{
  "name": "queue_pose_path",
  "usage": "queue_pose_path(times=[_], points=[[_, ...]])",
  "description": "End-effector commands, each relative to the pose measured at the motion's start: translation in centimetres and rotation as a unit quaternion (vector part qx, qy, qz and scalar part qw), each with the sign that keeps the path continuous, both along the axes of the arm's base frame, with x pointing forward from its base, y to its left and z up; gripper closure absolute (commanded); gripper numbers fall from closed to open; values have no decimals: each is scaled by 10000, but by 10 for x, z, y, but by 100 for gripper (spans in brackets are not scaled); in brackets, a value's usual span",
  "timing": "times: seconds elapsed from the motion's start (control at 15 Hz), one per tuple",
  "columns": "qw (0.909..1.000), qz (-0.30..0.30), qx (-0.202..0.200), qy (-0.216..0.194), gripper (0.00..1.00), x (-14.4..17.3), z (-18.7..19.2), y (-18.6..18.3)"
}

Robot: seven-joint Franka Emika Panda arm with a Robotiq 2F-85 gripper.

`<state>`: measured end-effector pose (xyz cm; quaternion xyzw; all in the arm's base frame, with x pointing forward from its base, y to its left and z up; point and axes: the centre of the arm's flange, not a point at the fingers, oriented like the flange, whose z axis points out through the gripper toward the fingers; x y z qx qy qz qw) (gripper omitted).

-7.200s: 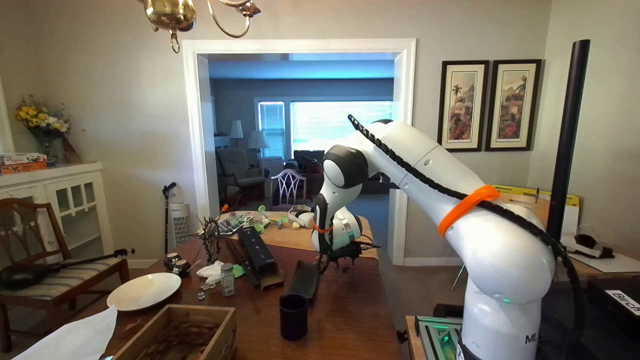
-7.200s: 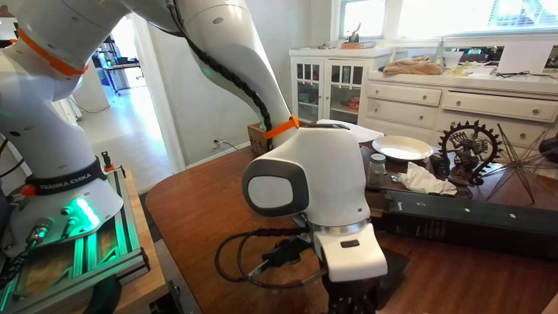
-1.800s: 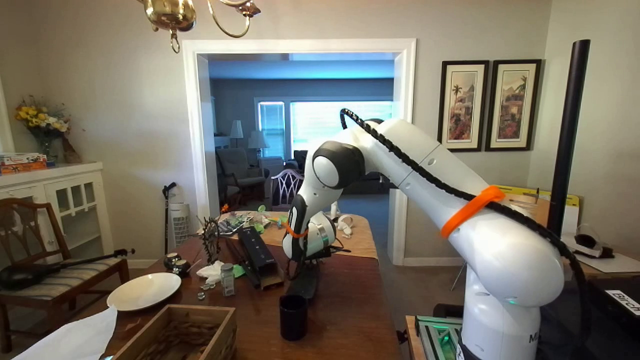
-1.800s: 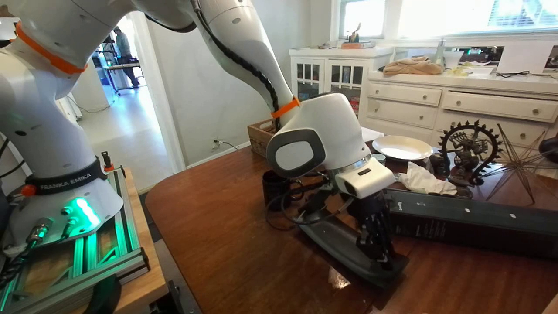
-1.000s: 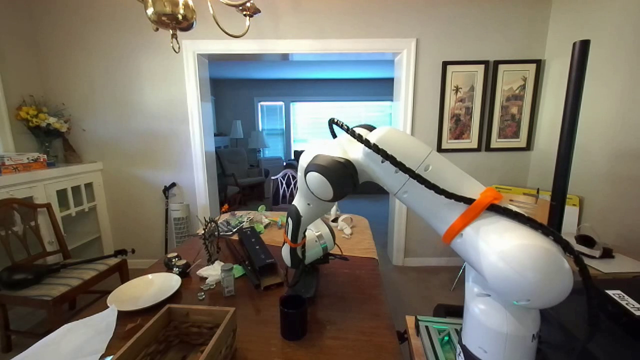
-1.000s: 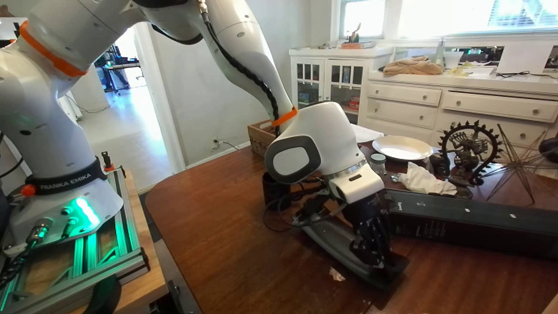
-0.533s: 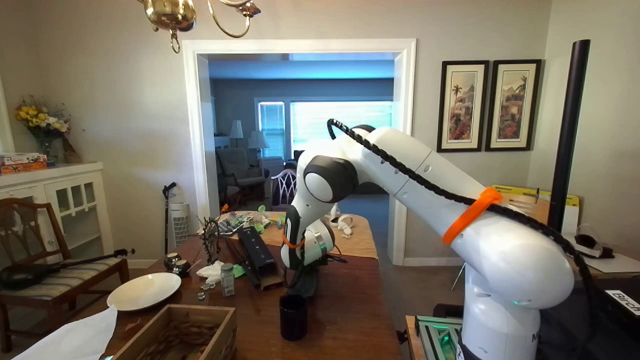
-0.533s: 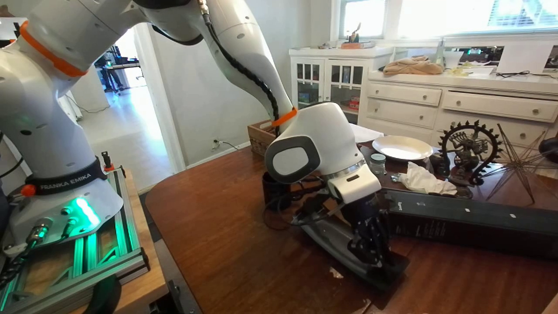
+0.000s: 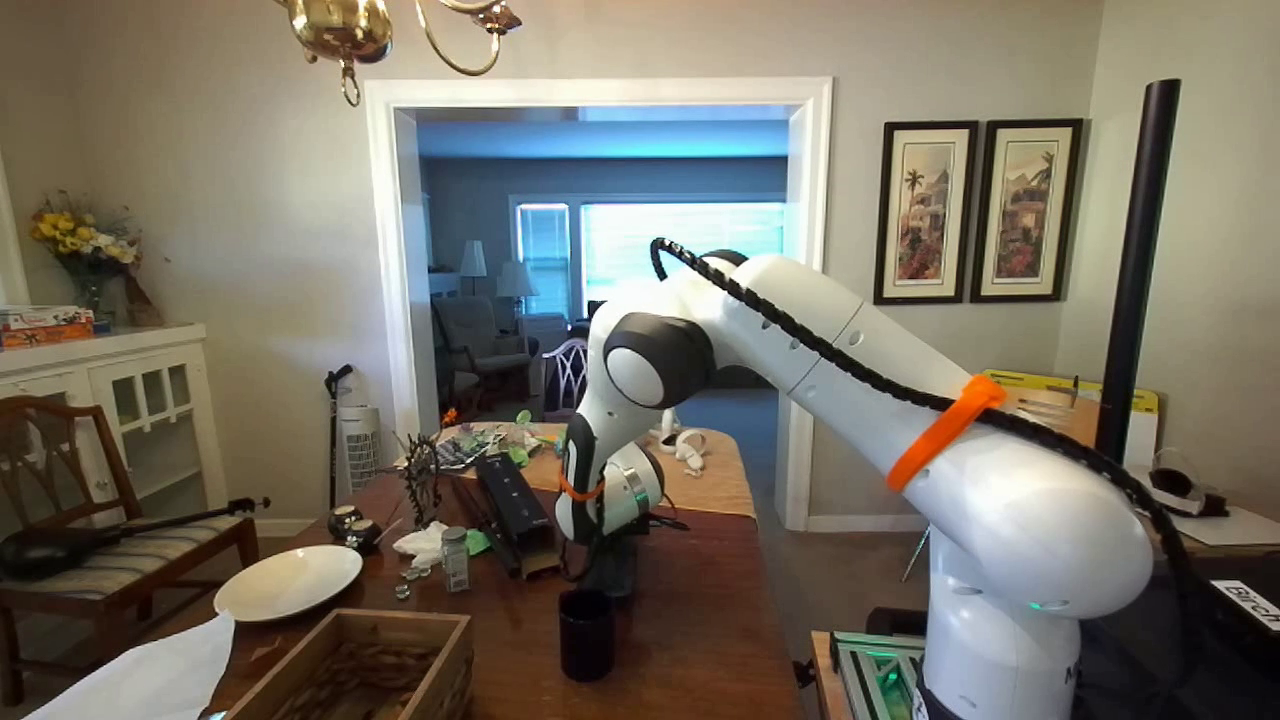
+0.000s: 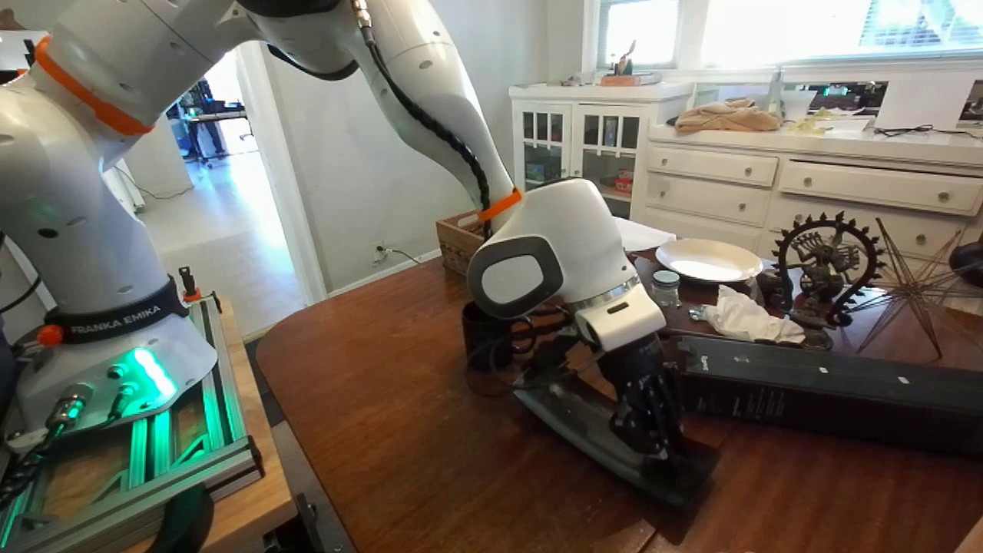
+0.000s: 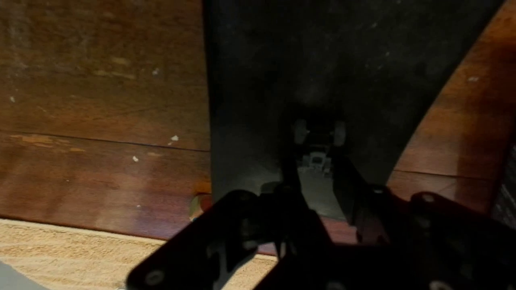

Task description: Place the toy car on the black tray.

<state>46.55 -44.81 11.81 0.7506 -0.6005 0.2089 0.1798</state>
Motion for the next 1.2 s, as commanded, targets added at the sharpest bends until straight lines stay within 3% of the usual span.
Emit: queue_pose_path(times=[0.0,1.13], points=[[9999,-88,4,74,93,2,-10,9],[9996,-8,25,265,93,0,-10,28]])
